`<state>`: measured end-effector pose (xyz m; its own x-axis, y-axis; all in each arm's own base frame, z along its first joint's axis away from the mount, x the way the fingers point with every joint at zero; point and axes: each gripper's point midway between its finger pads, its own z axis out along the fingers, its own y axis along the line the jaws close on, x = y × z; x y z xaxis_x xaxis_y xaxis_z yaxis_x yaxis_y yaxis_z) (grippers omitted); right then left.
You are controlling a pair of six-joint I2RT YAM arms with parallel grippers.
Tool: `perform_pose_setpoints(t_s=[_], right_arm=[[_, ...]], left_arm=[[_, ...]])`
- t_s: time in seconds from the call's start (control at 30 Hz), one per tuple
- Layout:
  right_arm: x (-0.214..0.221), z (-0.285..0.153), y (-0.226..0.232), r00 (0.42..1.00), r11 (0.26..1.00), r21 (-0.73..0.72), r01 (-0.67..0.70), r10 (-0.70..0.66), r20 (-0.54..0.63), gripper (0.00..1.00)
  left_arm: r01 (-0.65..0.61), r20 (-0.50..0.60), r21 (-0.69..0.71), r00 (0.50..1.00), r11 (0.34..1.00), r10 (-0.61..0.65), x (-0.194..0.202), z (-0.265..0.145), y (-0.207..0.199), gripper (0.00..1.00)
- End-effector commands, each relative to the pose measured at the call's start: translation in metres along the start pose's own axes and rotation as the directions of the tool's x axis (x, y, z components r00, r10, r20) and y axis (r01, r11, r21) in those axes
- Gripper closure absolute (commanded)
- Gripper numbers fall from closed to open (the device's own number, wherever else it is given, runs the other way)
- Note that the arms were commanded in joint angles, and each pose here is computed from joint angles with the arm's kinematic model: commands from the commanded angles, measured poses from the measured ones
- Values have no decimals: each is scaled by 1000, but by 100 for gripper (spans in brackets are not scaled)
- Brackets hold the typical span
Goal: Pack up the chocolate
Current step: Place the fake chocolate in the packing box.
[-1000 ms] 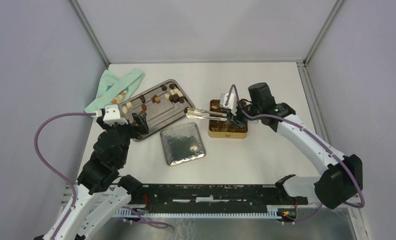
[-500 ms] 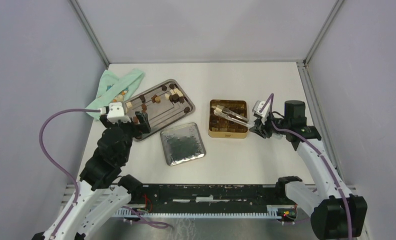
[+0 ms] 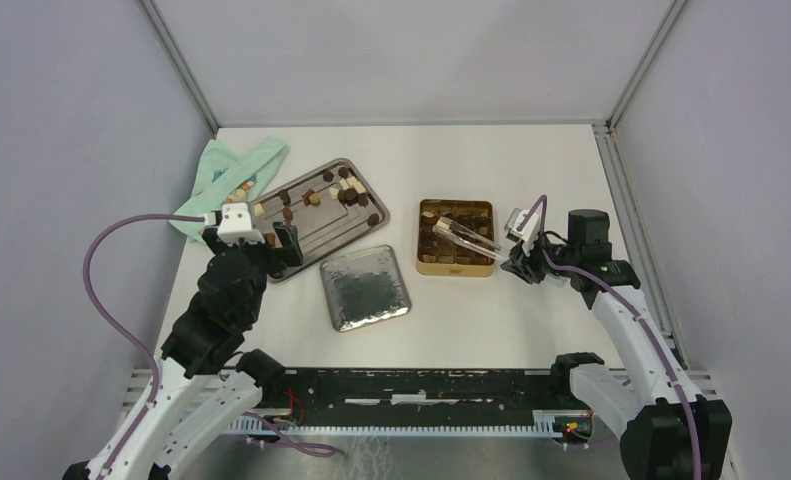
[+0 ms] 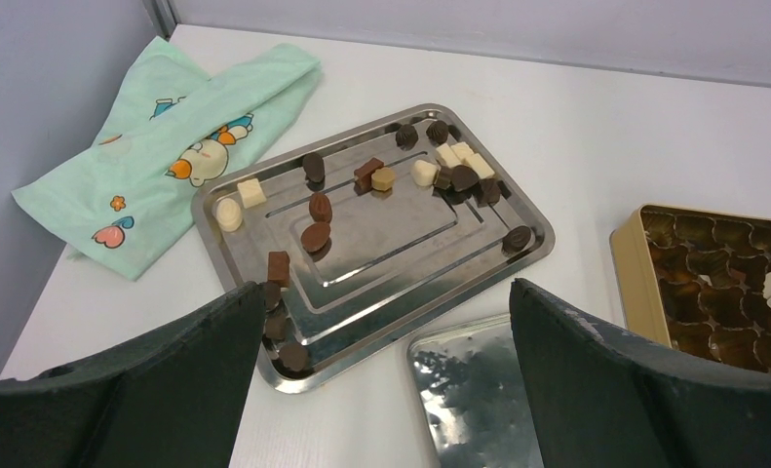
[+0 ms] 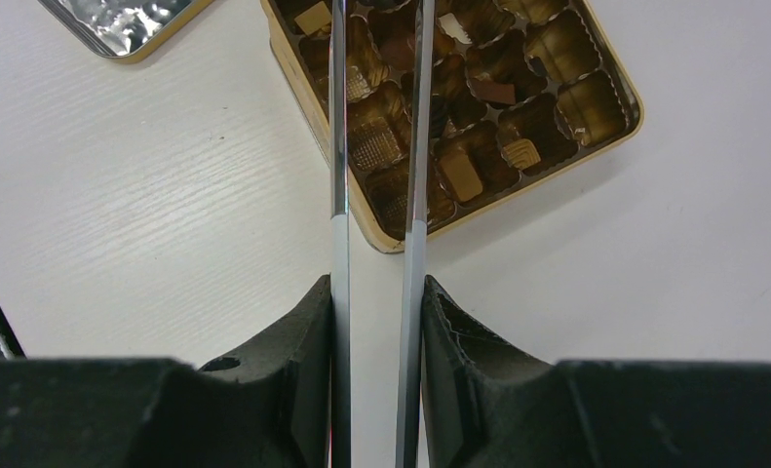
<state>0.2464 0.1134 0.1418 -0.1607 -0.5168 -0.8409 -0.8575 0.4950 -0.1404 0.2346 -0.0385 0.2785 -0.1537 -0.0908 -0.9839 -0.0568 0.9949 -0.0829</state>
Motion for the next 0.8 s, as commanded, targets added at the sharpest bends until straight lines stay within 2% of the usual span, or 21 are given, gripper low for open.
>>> perform_pose_setpoints(t_s=[0.0,0.77], right_arm=[[-11,-1,-11,999,999,40,31,-32,31,92],[-5,2,-9,1000,1000,17,15,-15,16,90]], left_arm=[[-25,15,10,1000,1000,25,-4,3,-2,1],[-29,8,21,1000,999,29,-3,4,-5,1]])
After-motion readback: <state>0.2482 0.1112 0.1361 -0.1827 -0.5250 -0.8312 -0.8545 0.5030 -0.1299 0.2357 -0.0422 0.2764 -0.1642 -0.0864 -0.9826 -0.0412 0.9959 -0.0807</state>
